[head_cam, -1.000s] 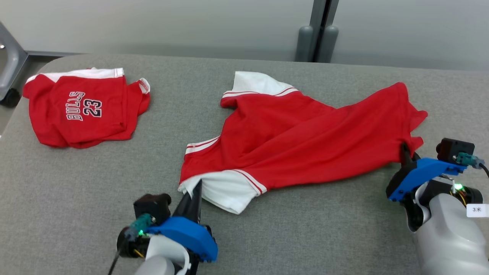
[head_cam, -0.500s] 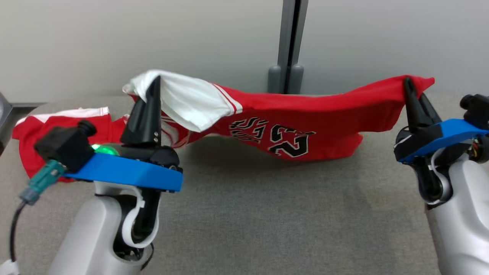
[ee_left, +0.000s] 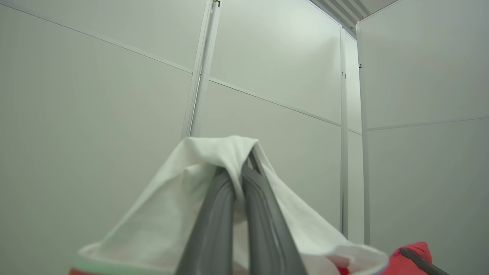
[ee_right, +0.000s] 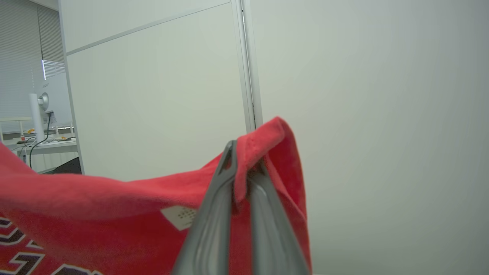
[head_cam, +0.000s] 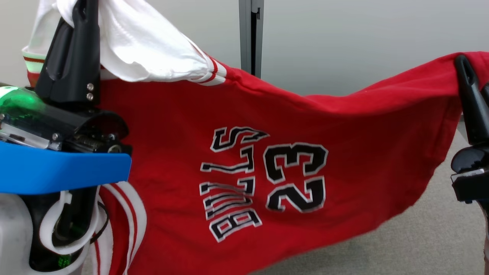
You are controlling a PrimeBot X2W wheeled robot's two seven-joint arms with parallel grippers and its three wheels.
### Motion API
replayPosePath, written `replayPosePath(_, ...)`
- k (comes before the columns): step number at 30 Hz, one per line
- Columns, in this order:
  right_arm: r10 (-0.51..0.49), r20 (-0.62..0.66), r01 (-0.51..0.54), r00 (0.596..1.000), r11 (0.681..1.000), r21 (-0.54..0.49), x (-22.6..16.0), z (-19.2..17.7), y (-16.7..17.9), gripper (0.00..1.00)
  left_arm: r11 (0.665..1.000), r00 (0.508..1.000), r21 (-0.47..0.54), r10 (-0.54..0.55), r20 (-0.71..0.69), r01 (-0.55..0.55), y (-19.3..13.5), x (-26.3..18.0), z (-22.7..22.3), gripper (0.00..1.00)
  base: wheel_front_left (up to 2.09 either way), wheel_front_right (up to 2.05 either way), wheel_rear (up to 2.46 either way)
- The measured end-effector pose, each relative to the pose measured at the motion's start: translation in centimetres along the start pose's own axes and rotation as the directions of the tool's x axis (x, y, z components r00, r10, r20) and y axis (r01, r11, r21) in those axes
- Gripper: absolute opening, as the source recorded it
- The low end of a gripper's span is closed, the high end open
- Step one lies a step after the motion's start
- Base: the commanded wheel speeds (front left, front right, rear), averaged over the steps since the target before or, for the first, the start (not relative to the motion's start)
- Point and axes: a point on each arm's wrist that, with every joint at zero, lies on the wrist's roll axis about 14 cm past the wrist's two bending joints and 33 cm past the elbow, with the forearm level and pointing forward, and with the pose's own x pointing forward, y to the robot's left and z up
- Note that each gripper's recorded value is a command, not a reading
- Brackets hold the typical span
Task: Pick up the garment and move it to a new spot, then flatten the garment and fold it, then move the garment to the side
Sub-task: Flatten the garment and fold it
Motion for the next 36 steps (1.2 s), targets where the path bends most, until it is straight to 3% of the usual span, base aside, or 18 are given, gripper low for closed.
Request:
replayPosePath(7,-0.046,-0.049,0.045,0.998,0.999,-0.029,-0.5,-0.6,-0.9,0.00,1.000,0.996,0.012,0.001,-0.092,0.001,1.2,1.4,-2.6,0.00,0.00,0.00,0.00)
replayPosePath(11,-0.061,-0.109,0.063,0.992,0.998,0.015,1.6,-3.4,-1.9,0.00,1.000,0.980,0.009,-0.001,-0.200,0.003,3.2,2.9,-7.1,0.00,0.00,0.00,0.00)
replayPosePath(17,-0.095,-0.158,0.090,0.983,0.995,-0.040,8.2,-7.9,-5.1,0.00,0.998,0.971,0.034,0.052,-0.235,-0.046,8.9,7.7,-12.4,0.00,0.00,0.00,0.00)
replayPosePath(25,-0.120,-0.127,0.102,0.985,0.985,-0.141,19.2,-13.1,-7.3,0.00,0.986,0.989,0.153,0.089,-0.119,-0.070,15.2,14.4,-15.4,0.00,0.00,0.00,0.00)
replayPosePath(30,-0.137,-0.163,0.112,0.977,0.982,-0.154,22.0,-18.6,-7.8,0.00,0.978,0.972,0.182,0.136,-0.192,-0.101,18.3,13.8,-20.7,0.00,0.00,0.00,0.00)
replayPosePath(36,-0.165,-0.362,0.122,0.917,0.983,-0.138,19.3,-30.3,-8.4,0.00,0.974,0.906,0.143,0.216,-0.364,-0.175,21.6,7.9,-29.6,0.00,0.00,0.00,0.00)
